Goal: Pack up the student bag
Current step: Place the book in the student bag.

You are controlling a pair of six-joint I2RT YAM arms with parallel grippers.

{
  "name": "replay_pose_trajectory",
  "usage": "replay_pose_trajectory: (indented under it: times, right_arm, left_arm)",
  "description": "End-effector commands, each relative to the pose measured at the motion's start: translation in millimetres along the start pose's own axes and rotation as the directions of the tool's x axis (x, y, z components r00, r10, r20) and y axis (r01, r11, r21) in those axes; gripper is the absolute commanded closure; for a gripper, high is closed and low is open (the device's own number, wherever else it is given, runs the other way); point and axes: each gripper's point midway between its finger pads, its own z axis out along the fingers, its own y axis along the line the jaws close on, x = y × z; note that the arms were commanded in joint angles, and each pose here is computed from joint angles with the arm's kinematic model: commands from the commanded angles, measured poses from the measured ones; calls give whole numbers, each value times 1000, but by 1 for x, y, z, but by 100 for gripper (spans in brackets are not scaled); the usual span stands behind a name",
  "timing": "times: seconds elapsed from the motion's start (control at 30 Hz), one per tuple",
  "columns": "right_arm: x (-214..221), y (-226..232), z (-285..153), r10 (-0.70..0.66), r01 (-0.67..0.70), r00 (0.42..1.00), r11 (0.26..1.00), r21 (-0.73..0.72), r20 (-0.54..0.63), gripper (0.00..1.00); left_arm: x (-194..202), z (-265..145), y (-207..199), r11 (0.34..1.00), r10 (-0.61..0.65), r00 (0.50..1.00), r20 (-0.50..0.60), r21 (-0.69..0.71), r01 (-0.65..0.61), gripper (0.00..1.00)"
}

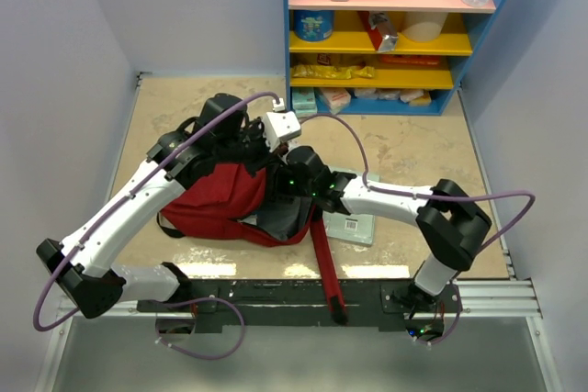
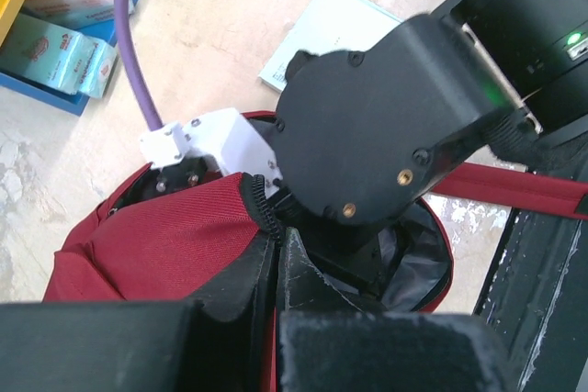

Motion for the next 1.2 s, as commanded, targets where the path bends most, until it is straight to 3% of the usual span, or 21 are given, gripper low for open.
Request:
replay_pose_trajectory:
  times: [0.0, 0.13, 0.17, 0.3, 0.37, 0.43, 0.5, 0.53, 0.6, 0.63, 0.73, 0.97, 1.17]
  right_arm:
    - [-13, 33, 7, -44, 45, 999, 994, -103, 14, 45]
    - [-25, 3, -16, -28, 28, 998, 1000, -12, 53, 29]
    - [-48, 4, -40, -23, 26, 993, 999, -21, 118, 24]
    - [-68, -40, -96, 8, -21, 976, 998, 59, 218, 8]
    - [-73, -61, -120, -5, -26, 973, 991, 130, 232, 2]
    - [-66, -89, -136, 6, -56, 975, 973, 223, 222, 1]
    - [-64, -122, -161, 26, -105, 968, 946, 307, 251, 1]
    - [-66, -138, -171, 19, -120, 962, 925, 360, 273, 1]
    - [-65, -170, -193, 44, -184, 950, 879, 441, 309, 1]
    - [-69, -184, -203, 38, -204, 942, 856, 476, 335, 1]
    - [-61, -200, -214, 57, -237, 937, 828, 508, 344, 1]
    - [-47, -233, -221, 113, -299, 930, 787, 541, 349, 1]
    - [-42, -244, -228, 127, -322, 922, 775, 544, 366, 1]
  left_arm:
    - [-26, -1, 5, 1000, 17, 995, 103, -14, -16, 100]
    - [-19, 12, 9, 1000, 8, 997, 74, -16, -7, 100]
    - [-15, 15, 9, 1000, 8, 998, 64, -14, -7, 100]
    - [-5, 26, 9, 1000, 3, 999, 37, -4, -3, 100]
    - [-3, 27, 9, 1000, -2, 1000, 31, 0, 2, 90]
    - [-5, 23, 9, 1000, 1, 999, 33, -2, -1, 84]
    - [-7, 20, 9, 1000, 7, 999, 33, -6, -7, 67]
    - [-10, 16, 11, 1000, 10, 999, 33, -16, -9, 54]
    - [-16, 12, 14, 999, 24, 999, 34, -26, -23, 43]
    - [-27, 8, 17, 999, 31, 999, 44, -32, -30, 31]
    - [-54, 0, 19, 999, 51, 996, 78, -21, -49, 21]
    - [-91, 21, -11, 990, 55, 989, 135, 119, -71, 15]
    - [-68, 106, -66, 953, 51, 993, 102, 291, -79, 19]
